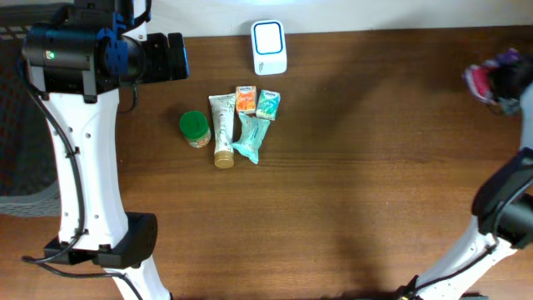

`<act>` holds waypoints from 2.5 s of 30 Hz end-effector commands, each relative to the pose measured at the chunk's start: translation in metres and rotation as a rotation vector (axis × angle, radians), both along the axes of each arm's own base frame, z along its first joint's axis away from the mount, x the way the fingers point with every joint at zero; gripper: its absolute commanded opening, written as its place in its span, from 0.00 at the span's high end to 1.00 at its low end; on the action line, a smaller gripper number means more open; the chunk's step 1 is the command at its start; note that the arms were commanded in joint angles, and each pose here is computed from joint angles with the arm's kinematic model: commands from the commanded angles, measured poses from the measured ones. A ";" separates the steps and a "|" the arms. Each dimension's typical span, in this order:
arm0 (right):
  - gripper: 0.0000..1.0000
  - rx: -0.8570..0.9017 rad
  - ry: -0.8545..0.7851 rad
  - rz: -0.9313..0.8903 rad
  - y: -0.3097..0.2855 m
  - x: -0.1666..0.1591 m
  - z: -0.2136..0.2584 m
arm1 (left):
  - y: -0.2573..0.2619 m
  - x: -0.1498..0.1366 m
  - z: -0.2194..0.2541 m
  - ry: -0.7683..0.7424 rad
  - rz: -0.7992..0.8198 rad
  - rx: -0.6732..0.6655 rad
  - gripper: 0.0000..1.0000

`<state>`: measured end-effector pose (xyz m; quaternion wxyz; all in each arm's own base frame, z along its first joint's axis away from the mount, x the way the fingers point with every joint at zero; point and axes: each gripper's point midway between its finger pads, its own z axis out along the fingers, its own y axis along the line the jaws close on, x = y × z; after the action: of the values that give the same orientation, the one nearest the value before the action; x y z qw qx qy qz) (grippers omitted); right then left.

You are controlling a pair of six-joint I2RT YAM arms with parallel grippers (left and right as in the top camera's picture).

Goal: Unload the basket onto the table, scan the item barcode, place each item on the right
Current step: 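Move the tissue pack right and drop it at the table's right edge, then reach the right gripper to the green Kleenex pack and grasp it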

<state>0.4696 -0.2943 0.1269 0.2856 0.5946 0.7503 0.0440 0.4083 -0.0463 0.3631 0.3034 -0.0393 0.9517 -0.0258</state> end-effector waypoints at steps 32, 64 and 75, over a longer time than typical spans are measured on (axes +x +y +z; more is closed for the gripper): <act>0.25 0.018 0.010 1.134 0.489 0.060 -0.040 | 0.001 -0.003 0.007 -0.022 -0.010 0.009 0.01; 0.54 -0.510 0.412 1.258 0.467 0.005 -0.043 | 0.001 -0.003 0.007 -0.022 -0.010 0.009 0.01; 0.52 -0.670 0.586 1.260 0.460 -0.003 -0.102 | 0.001 -0.003 0.007 -0.022 -0.010 0.009 0.01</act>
<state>0.4669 0.1710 0.0370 0.1675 -0.0722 0.9682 -0.1713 0.4083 -0.0463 0.3631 0.3034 -0.0393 0.9517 -0.0258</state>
